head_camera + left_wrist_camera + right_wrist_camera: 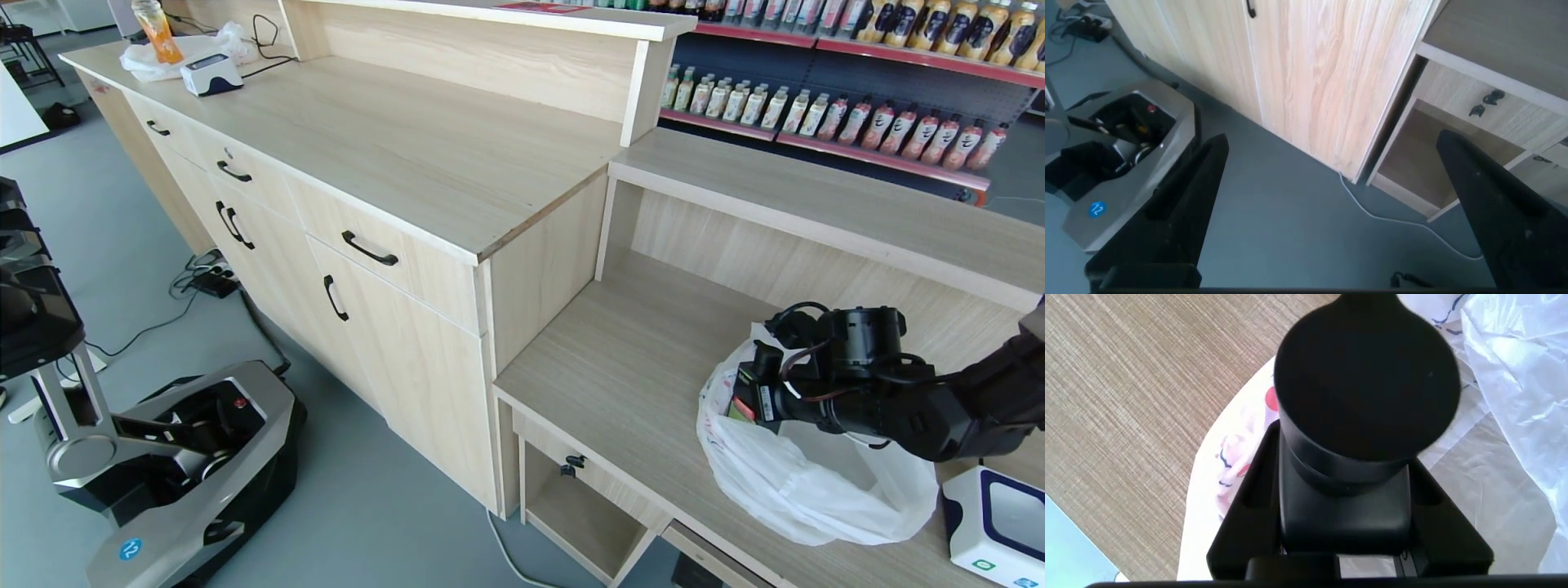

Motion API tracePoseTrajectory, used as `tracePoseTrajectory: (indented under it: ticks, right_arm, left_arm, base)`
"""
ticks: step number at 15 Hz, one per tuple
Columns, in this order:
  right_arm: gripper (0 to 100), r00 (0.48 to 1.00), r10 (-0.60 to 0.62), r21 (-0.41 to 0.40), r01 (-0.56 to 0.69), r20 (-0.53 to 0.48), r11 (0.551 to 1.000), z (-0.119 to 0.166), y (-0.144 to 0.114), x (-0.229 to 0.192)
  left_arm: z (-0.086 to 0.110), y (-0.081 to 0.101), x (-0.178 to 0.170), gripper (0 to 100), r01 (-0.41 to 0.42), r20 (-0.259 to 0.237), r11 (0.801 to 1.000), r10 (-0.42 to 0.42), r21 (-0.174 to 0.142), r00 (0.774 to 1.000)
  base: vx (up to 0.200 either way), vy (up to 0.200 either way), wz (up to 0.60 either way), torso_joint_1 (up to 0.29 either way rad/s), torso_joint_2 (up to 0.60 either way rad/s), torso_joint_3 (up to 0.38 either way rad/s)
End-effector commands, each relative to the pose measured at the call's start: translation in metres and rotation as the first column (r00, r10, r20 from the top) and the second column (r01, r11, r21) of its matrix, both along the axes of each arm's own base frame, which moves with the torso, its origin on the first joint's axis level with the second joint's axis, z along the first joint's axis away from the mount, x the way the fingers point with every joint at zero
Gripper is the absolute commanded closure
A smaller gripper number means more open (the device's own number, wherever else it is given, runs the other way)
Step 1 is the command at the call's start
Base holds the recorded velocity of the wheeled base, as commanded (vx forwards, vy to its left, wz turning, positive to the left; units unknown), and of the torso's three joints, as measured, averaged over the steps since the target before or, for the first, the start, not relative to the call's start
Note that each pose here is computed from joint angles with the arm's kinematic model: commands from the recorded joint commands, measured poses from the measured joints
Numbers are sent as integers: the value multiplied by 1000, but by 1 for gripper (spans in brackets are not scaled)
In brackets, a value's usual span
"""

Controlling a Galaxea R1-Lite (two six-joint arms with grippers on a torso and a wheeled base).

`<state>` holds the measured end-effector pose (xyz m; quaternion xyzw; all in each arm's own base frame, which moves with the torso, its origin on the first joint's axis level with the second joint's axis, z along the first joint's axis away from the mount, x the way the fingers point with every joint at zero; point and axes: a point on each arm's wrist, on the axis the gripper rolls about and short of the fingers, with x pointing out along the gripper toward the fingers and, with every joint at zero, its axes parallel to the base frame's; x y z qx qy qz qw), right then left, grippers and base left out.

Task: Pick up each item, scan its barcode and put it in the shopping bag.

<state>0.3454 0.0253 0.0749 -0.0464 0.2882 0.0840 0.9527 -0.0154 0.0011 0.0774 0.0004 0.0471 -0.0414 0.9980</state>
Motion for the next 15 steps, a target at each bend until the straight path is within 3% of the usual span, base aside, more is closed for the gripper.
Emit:
tracePoseTrajectory:
  ticks: [1, 11, 15]
  right_arm:
    - [100, 1000, -4, 0, 4, 4, 1000, 2, -2, -2]
    - [100, 997, -34, -27, 36, 73, 999, 28, -20, -52]
    - [100, 997, -22, -86, 28, 80, 996, 16, -27, -68]
  left_arm:
    - [0, 0, 0, 0, 0, 1, 1000, 0, 0, 1000]
    - [0, 0, 0, 0, 0, -1, 1000, 0, 0, 1000]
    - [0, 0, 0, 0, 0, 1, 1000, 0, 0, 1000]
  base:
    - [0, 0, 0, 0, 0, 0]
    - [0, 0, 0, 0, 0, 0]
    - [0, 0, 0, 0, 0, 0]
